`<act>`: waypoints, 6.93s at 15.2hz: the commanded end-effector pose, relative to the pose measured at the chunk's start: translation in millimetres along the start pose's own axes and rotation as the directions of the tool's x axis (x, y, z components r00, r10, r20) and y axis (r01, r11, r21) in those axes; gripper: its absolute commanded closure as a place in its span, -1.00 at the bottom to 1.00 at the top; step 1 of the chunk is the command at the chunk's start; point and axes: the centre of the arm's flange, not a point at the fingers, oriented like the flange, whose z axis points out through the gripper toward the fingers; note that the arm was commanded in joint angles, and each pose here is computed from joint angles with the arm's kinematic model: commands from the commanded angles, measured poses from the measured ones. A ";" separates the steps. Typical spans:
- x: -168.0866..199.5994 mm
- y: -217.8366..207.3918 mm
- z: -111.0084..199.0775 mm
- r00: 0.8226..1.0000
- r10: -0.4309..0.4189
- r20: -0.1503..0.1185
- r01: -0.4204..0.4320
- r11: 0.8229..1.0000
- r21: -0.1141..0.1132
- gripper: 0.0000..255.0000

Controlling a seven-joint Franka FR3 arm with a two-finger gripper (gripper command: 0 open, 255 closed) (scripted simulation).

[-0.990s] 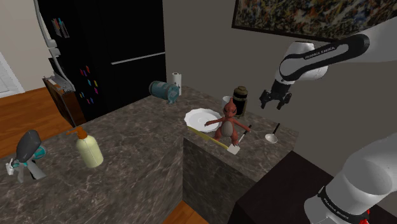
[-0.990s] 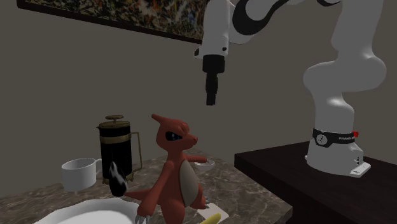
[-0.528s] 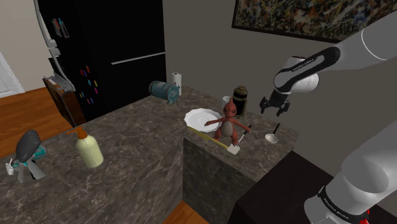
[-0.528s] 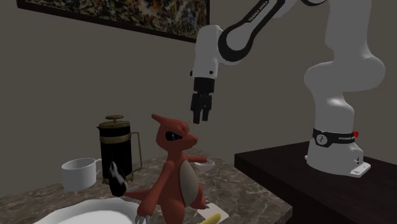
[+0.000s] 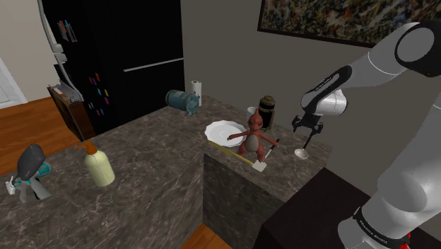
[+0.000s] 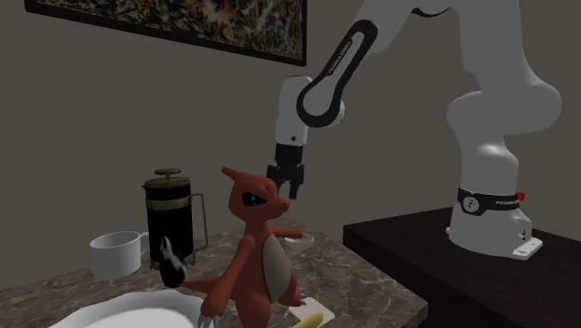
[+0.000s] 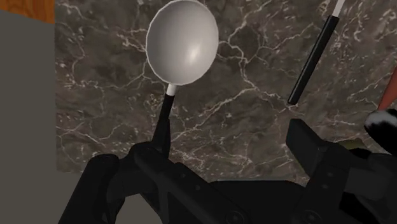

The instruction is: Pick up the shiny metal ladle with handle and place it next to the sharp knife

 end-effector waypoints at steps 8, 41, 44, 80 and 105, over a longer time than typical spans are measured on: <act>47.5 60.5 85.6 0.962 0.269 -0.042 -0.270 0.963 -0.003 -1.00; 56.2 64.5 96.7 0.955 0.293 -0.046 -0.293 0.956 -0.003 1.00; 57.6 63.3 81.0 0.955 0.293 -0.046 -0.293 0.956 -0.003 1.00; -195.0 -124.6 8.5 0.955 0.293 -0.046 -0.293 0.956 -0.003 1.00; -252.6 -150.8 109.8 0.955 0.293 -0.046 -0.293 0.956 -0.003 1.00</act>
